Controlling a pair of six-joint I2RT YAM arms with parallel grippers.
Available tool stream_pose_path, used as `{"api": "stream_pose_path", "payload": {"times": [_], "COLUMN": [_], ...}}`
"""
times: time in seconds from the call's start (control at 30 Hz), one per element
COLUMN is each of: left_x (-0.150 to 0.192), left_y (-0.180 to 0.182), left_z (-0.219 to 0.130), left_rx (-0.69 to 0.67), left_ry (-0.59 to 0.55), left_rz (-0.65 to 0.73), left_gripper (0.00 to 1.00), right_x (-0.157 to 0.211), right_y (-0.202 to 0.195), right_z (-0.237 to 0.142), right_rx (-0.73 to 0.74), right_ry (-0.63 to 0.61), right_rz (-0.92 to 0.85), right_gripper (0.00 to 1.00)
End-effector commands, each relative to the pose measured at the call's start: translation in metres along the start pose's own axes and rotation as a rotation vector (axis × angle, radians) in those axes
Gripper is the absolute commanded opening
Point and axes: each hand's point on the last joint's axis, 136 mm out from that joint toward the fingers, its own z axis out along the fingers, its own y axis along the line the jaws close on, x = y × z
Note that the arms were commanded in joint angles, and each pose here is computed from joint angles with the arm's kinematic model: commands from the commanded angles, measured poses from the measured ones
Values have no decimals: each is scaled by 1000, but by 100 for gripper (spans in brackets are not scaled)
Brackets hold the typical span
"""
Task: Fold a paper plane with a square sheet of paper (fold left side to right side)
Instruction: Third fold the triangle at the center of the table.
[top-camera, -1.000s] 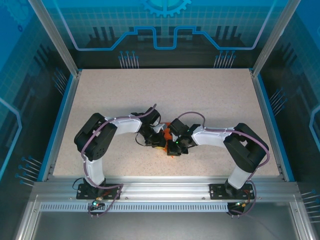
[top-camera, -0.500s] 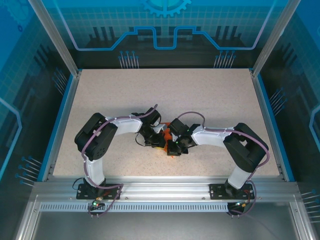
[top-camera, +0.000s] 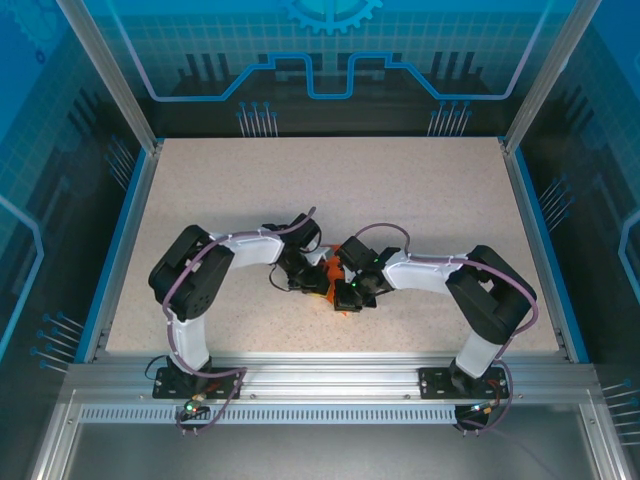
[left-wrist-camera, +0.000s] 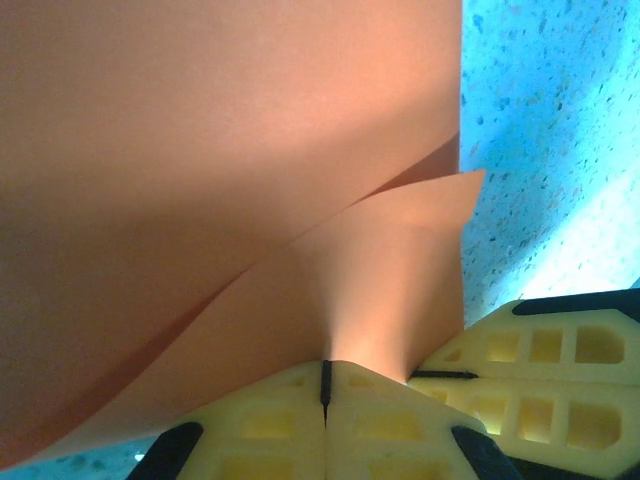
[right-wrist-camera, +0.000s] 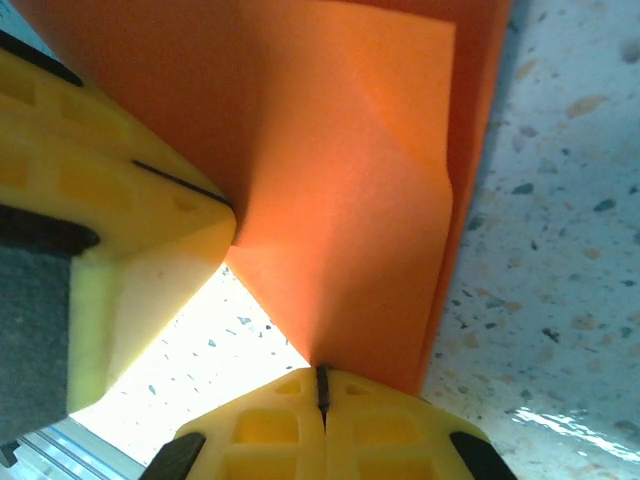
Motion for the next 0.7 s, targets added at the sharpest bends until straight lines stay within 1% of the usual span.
{"api": "stream_pose_path", "payload": {"times": [0.0, 0.4, 0.67], "left_x": [-5, -17, -24], "left_y": [48, 79, 90], "left_z": [-11, -33, -44], "left_rx": [-171, -231, -265], "left_ry": [-28, -62, -74], "left_rz": [-44, -79, -79], "left_gripper": [7, 7, 7], "right_x": [44, 47, 48], "right_y": [-67, -67, -67], "right_z": [19, 19, 19], "right_rx": [228, 224, 221], "right_ry": [161, 174, 177], "right_rz": [96, 98, 99], "right_gripper": [0, 0, 0]}}
